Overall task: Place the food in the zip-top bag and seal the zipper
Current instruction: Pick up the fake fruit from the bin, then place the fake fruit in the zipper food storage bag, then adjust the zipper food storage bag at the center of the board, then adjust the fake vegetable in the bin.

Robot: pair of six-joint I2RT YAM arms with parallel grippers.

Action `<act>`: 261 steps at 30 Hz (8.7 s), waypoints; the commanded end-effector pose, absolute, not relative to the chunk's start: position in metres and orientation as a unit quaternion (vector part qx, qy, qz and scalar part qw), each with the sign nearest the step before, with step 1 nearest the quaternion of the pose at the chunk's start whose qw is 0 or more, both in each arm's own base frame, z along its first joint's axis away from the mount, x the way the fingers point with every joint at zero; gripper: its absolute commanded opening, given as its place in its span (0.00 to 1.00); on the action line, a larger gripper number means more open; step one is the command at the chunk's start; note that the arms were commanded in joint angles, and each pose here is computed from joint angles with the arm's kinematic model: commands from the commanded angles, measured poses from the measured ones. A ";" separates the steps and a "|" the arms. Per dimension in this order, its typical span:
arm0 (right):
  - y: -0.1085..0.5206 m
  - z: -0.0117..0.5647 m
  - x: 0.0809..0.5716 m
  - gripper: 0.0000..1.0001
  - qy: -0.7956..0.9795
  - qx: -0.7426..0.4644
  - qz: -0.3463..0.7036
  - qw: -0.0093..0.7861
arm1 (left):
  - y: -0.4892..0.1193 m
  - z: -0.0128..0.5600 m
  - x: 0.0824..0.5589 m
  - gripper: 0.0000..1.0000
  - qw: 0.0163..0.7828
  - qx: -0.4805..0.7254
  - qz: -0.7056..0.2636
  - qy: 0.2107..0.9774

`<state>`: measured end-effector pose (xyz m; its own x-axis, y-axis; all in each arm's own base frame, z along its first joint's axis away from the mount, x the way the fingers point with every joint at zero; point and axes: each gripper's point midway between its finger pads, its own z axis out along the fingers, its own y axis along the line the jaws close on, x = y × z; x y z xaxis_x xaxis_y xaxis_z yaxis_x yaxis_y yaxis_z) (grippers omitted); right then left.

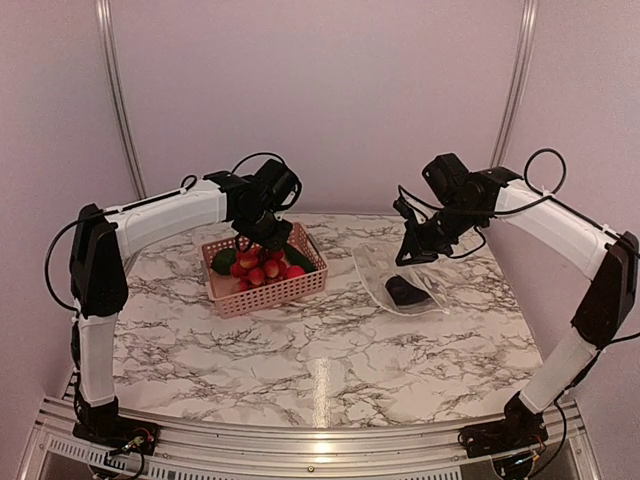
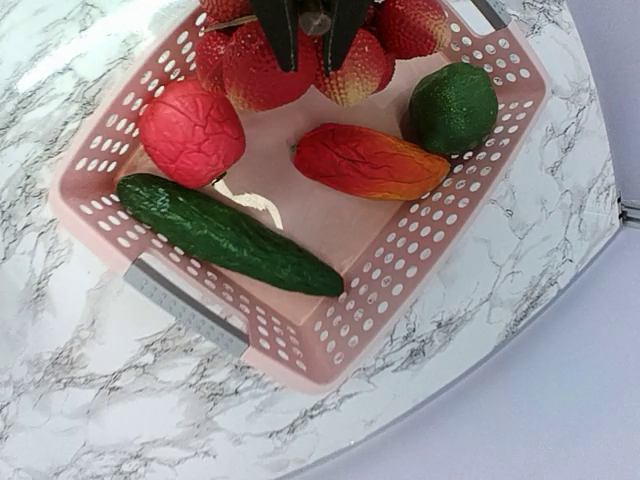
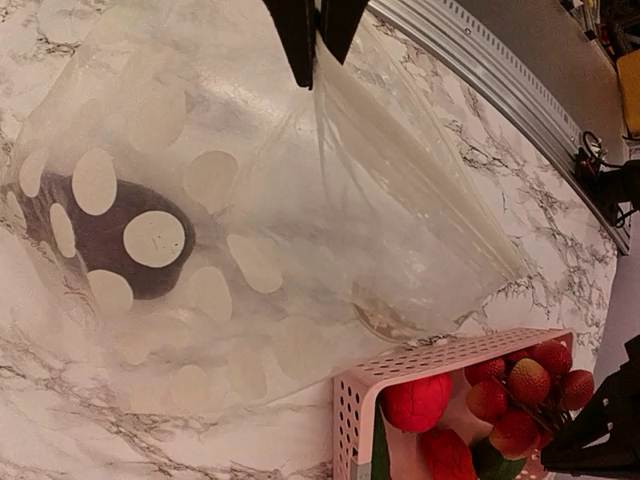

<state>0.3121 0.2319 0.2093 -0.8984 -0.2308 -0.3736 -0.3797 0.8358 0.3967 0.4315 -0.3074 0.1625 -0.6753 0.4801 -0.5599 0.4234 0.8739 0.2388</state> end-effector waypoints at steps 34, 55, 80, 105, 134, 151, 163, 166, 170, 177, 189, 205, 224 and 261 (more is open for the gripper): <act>0.274 0.269 0.327 0.00 0.915 -0.149 0.333 0.169 | -0.412 0.475 0.305 0.00 0.564 0.192 -0.489 0.638; 0.283 0.301 0.322 0.00 0.894 -0.129 0.389 0.180 | -0.462 0.427 0.307 0.00 0.482 0.170 -0.610 0.605; 0.285 0.316 0.326 0.00 0.887 -0.125 0.399 0.197 | -0.440 0.320 0.357 0.00 0.479 0.093 -0.487 0.725; 0.292 0.320 0.341 0.00 0.881 -0.117 0.408 0.208 | -0.444 0.365 0.387 0.98 0.532 0.098 -0.359 0.760; 0.313 0.271 0.327 0.00 0.889 -0.154 0.399 0.161 | -0.378 0.174 0.328 0.45 0.308 0.074 -0.271 0.909; 0.304 0.232 0.302 0.20 0.944 -0.153 0.236 0.173 | -0.401 0.230 0.341 0.00 0.348 0.035 -0.364 0.863; 0.269 0.242 0.306 0.17 0.962 -0.113 0.155 0.196 | -0.416 0.262 0.349 0.00 0.368 0.037 -0.398 0.840; 0.268 0.252 0.306 0.27 0.959 -0.104 0.161 0.210 | -0.417 0.264 0.351 0.00 0.368 0.033 -0.398 0.840; 0.270 0.262 0.309 0.21 0.955 -0.098 0.171 0.221 | -0.420 0.260 0.352 0.00 0.364 0.033 -0.398 0.842; 0.253 0.269 0.318 0.02 0.957 -0.081 0.127 0.248 | -0.423 0.260 0.352 0.00 0.361 0.039 -0.402 0.840; 0.193 0.310 0.366 0.00 0.945 -0.063 0.049 0.317 | -0.489 0.318 0.374 0.29 0.405 0.103 -0.481 0.771; 0.245 0.221 0.349 0.00 0.953 -0.139 0.130 0.234 | -0.392 0.262 0.323 0.99 0.377 0.127 -0.384 0.833; 0.258 0.228 0.339 0.00 0.949 -0.158 0.154 0.226 | -0.268 0.257 0.368 0.99 0.455 0.014 -0.230 0.860; 0.258 0.227 0.323 0.00 0.947 -0.154 0.183 0.216 | -0.219 0.143 0.446 0.87 0.304 0.167 0.013 0.938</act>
